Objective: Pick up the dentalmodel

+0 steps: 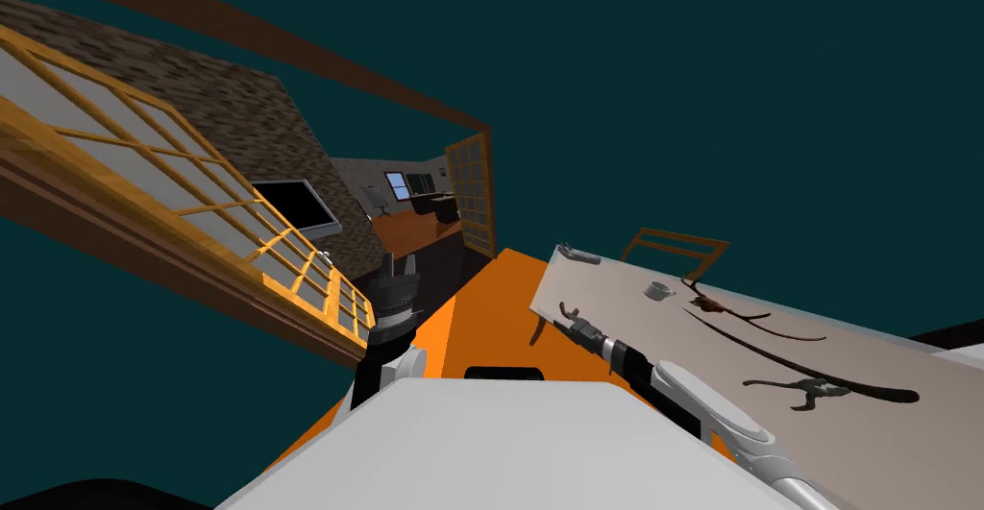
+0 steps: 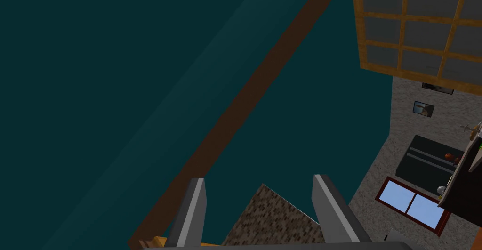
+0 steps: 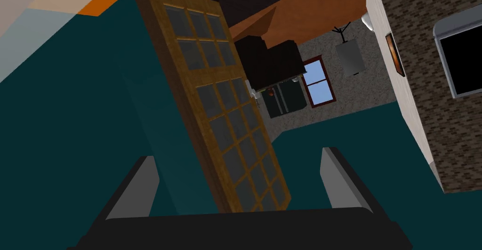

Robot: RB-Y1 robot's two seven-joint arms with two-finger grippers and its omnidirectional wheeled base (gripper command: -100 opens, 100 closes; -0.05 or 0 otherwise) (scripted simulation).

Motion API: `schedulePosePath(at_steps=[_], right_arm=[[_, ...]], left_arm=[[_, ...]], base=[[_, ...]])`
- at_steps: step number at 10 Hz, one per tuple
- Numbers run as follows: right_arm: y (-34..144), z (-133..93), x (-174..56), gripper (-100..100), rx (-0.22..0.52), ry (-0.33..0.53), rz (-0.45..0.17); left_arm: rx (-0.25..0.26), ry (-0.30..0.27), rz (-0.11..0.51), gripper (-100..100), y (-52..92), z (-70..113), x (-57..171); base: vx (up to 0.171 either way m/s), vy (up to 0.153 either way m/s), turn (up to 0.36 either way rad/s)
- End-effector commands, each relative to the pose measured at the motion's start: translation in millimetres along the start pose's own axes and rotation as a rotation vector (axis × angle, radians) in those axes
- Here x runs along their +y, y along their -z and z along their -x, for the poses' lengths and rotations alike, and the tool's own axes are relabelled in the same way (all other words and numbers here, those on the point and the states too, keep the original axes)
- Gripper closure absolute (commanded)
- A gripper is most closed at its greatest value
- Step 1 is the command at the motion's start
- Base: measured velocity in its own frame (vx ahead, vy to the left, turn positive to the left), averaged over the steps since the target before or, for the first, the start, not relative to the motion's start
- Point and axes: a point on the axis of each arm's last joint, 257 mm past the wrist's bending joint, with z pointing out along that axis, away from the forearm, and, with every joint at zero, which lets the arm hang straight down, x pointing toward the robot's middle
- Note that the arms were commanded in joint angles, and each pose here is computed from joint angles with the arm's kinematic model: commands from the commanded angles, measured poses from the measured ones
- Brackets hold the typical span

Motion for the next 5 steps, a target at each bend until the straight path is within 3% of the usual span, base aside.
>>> schedulePosePath(at_steps=[1,5], right_arm=[[1.6,-6,-9,-100,0.018,0.006,-0.012],[19.0,-52,-60,-100,0.197,0.146,-0.086]], left_arm=[[0.000,0.000,0.000,0,0.0,0.0,0],[0.000,0.000,0.000,0,0.0,0.0,0]], base=[[0.007,-0.004,-0.018],[0.022,0.001,0.163]])
